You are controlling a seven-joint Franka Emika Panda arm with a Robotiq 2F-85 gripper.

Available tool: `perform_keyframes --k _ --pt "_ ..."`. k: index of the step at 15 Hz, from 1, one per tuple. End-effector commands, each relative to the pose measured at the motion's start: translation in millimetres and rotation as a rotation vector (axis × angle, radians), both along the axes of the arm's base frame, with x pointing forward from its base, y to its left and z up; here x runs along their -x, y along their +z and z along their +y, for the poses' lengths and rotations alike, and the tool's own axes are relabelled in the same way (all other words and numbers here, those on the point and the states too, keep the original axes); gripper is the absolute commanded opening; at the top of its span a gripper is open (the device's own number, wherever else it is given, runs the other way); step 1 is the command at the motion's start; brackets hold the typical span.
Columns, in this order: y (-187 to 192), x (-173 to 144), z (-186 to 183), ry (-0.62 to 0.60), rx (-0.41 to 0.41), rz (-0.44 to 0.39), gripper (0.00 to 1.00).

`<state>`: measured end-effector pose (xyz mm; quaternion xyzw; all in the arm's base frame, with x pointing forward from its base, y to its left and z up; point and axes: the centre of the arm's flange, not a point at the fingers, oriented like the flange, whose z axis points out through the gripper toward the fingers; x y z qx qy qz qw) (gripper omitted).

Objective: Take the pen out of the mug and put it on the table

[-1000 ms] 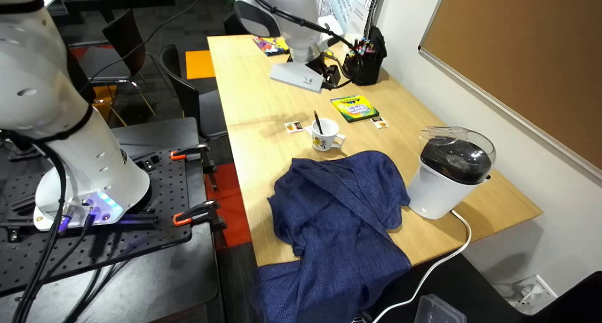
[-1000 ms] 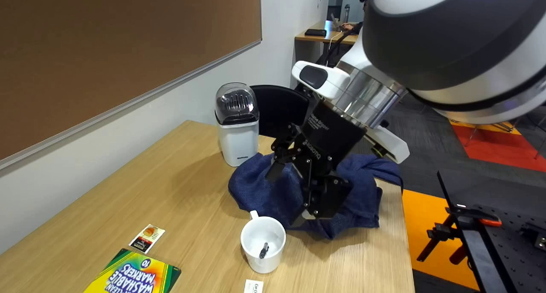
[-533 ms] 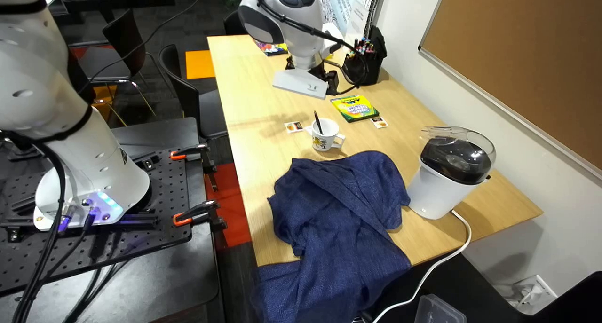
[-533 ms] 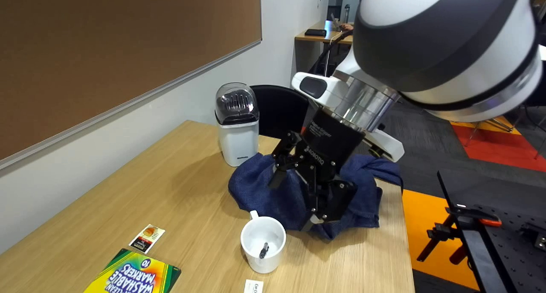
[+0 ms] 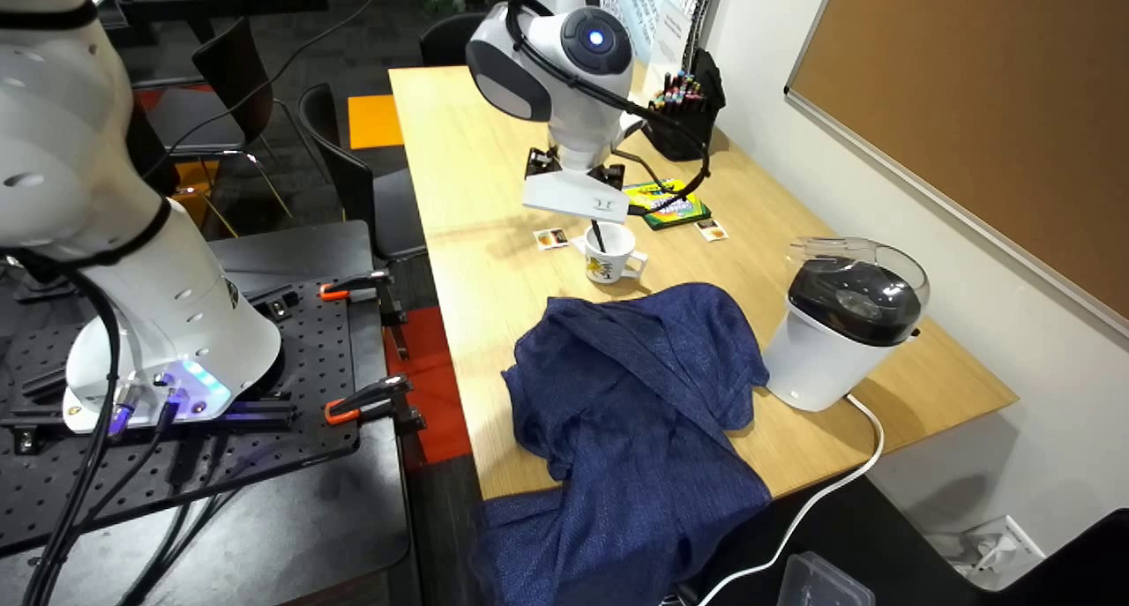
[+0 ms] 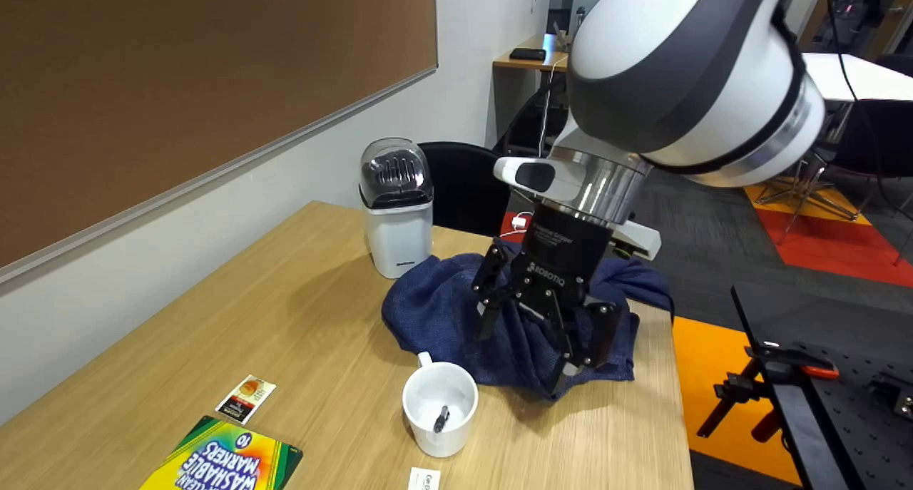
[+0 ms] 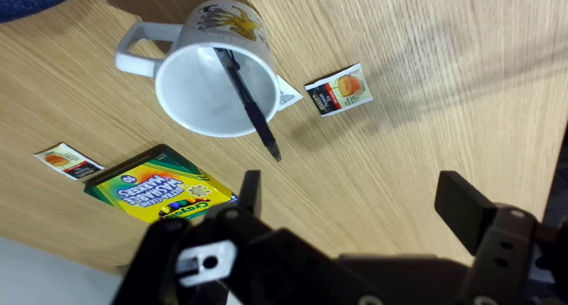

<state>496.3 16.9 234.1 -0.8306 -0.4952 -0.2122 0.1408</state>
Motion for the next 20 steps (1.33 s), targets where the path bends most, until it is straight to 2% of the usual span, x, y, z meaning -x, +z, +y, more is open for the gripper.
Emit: perform_keyframes --k 1,5,10,17,20 --pt "-4.3 -11.3 -19.9 0.14 -0.038 -0.001 1.0" --pt "-9.0 -29.2 -30.1 0.263 -0.072 -0.033 1.0" --pt "-24.1 -52.7 -24.4 0.359 -0.106 -0.047 1.0" --pt "-55.5 -71.8 -3.2 0.425 -0.112 -0.053 1.0" --pt "-65.0 -80.4 0.4 0.415 -0.109 -0.072 1.0"
